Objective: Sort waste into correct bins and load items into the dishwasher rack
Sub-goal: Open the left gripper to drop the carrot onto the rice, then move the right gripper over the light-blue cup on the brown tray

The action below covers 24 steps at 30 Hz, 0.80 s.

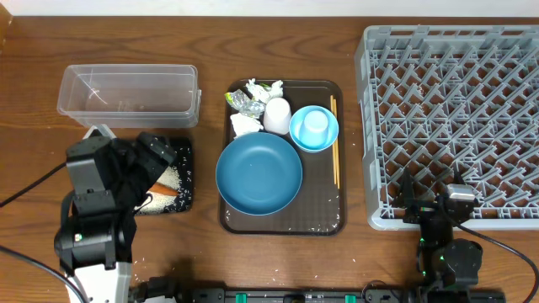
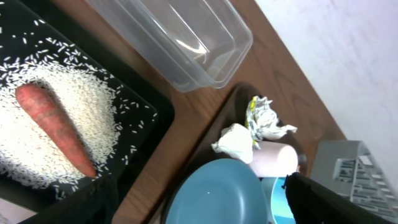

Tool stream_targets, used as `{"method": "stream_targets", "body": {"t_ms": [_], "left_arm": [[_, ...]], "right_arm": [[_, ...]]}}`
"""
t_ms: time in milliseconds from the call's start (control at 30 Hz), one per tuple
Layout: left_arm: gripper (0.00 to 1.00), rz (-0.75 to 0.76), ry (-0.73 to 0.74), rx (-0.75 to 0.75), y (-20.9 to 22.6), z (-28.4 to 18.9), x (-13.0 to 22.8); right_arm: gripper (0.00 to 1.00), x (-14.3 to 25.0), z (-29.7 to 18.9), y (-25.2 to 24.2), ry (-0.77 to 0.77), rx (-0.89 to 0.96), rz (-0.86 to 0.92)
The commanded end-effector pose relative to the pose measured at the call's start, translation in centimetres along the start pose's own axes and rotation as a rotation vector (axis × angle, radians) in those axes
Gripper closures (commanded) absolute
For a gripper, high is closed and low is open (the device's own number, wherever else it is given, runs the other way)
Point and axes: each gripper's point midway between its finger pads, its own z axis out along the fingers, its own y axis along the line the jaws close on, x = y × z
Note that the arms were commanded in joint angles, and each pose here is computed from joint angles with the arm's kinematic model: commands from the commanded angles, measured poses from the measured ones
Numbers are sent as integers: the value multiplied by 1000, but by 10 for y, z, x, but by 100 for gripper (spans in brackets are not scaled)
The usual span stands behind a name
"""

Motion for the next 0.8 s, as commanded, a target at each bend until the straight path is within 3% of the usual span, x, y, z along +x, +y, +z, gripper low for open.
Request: {"method": "stream_targets", "body": {"t_ms": [0, 500, 633, 767], "left_arm": [[10, 3, -10, 24, -8, -6, -5], [6, -3, 18, -1, -3, -2, 0], [2, -3, 17, -1, -3, -2, 0], [2, -3, 17, -1, -3, -2, 0]], "right_arm": [[1, 2, 0, -5, 5, 24, -2], [1, -4, 0, -3, -18, 15, 15], [1, -37, -5, 31, -122, -203, 292], [1, -57, -18, 61, -100, -426, 642]]}}
